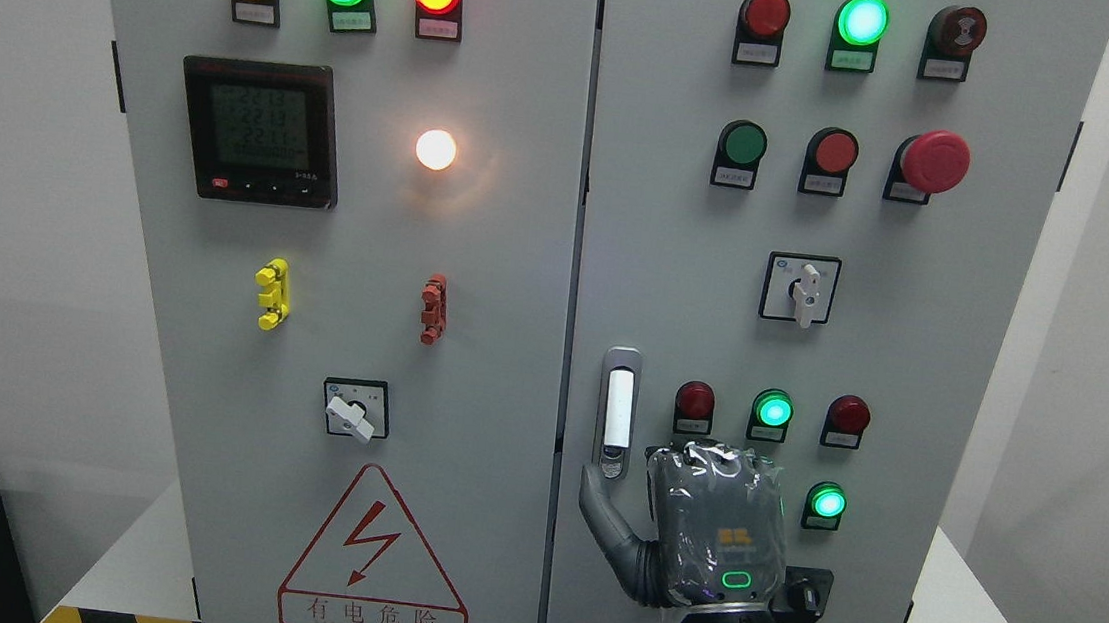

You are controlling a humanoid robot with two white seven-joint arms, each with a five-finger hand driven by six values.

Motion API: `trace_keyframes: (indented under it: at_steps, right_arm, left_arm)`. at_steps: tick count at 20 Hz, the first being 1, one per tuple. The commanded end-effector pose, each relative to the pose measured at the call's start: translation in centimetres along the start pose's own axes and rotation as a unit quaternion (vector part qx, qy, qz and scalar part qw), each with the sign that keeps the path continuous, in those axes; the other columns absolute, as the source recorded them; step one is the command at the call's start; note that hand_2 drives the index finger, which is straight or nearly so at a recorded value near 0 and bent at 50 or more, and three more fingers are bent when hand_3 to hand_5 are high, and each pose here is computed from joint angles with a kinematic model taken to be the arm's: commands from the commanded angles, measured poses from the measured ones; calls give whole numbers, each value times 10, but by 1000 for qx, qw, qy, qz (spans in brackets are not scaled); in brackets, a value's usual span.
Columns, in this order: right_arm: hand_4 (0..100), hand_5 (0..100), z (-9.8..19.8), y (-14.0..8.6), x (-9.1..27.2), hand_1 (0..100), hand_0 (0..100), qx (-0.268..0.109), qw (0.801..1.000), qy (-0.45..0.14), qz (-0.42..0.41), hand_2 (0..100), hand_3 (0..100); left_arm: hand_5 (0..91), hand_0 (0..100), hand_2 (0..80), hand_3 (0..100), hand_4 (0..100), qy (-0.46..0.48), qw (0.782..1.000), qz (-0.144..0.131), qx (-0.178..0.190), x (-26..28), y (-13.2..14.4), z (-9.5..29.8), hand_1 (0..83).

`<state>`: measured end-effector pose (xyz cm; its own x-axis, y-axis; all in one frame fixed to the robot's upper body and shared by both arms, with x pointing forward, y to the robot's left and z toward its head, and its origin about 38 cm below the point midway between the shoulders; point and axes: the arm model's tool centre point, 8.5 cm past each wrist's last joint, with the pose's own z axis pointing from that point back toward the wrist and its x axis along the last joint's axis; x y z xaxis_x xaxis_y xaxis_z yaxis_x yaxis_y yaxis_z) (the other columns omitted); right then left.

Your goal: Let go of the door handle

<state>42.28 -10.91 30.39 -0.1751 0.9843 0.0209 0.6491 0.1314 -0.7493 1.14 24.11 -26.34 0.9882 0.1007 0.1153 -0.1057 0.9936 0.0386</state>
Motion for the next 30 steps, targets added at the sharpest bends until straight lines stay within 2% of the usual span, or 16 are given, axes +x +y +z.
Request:
trace_keyframes:
  at_steps: [1,13,20,30]
  right_arm:
    - [1000,948,-2,4,0,0,353,4,1000,0,1,1000,1000]
    - [1000,947,-5,3,0,0,350,3,1000,0,-1,1000,1000]
    - [1000,947,-6,6,0,0,355,14,1000,0,0,1000,1000]
    - [1000,948,-13,2,-1,0,365,7,1000,0,1,1000,1000]
  left_arm:
    - [0,120,0,0,0,0,1000,1,-1,-9,0,1,389]
    - [0,120,0,0,0,0,1000,1,-1,-9,0,1,389]
    - [0,120,0,0,0,0,1000,1,-1,-9,0,1,389]
    - [0,120,0,0,0,0,1000,1,-1,-9,0,1,389]
